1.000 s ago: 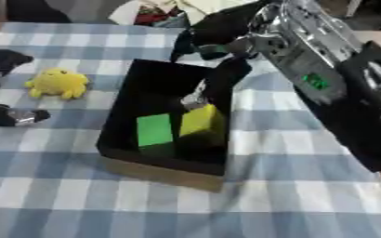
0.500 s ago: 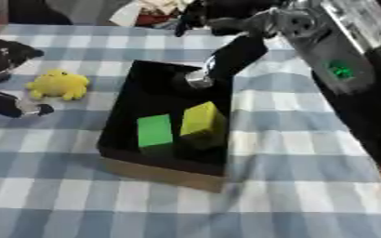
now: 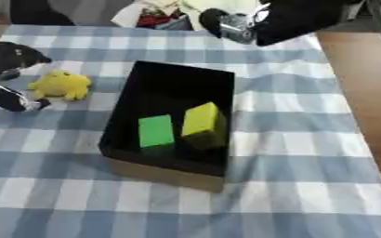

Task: Pick up objects on the table and place them in the box.

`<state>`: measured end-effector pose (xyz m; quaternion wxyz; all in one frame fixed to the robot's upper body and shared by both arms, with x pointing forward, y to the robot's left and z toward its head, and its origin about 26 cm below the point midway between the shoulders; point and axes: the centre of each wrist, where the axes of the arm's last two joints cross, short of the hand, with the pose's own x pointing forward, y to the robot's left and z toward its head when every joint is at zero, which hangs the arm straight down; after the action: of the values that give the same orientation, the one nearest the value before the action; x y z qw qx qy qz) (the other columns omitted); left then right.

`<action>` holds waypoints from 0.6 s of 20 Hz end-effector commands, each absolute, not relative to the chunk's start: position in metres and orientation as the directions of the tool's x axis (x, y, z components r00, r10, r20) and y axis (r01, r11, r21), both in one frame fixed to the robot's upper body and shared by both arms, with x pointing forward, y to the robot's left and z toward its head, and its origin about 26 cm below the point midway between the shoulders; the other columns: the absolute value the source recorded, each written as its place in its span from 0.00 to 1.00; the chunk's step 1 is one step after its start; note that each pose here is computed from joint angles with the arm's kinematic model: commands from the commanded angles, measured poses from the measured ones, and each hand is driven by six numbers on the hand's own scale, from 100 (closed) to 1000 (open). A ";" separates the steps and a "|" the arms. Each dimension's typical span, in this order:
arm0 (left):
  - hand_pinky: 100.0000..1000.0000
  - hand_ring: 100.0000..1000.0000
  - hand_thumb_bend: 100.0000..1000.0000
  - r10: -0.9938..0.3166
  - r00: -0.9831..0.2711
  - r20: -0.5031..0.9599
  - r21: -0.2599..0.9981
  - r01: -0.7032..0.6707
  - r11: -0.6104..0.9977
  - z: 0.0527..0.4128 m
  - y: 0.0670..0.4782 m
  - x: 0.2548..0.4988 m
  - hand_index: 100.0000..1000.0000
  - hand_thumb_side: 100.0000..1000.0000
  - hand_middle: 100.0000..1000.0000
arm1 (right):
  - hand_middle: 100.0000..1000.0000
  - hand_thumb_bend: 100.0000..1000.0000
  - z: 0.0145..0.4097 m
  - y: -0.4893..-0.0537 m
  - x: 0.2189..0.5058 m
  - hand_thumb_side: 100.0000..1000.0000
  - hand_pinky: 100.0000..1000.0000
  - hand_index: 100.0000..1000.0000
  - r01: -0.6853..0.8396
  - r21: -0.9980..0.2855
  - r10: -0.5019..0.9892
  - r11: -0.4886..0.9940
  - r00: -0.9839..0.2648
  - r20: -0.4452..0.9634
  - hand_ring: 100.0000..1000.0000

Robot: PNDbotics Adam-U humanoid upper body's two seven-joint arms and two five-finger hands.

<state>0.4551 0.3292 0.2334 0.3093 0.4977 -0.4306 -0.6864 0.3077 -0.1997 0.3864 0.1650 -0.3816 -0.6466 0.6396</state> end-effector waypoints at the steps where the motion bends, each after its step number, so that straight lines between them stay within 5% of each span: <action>1: 0.94 0.94 0.32 -0.871 -0.284 -0.400 0.906 0.025 -0.423 0.251 0.335 0.459 0.97 0.53 0.86 | 0.88 0.17 0.397 -0.211 0.298 1.00 0.99 0.94 0.324 -0.945 0.729 -0.040 -0.638 -0.249 0.96; 12: 0.95 0.94 0.32 -0.906 -0.249 -0.342 0.917 0.121 -0.379 0.279 0.315 0.458 0.98 0.54 0.87 | 0.86 0.12 0.392 -0.226 0.300 1.00 0.98 0.94 0.325 -0.943 0.775 0.072 -0.613 -0.152 0.96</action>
<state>0.4611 0.3148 0.2566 0.3835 0.4687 -0.3999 -0.6880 0.3065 -0.2208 0.3832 0.2103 -0.3762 -0.7011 0.5681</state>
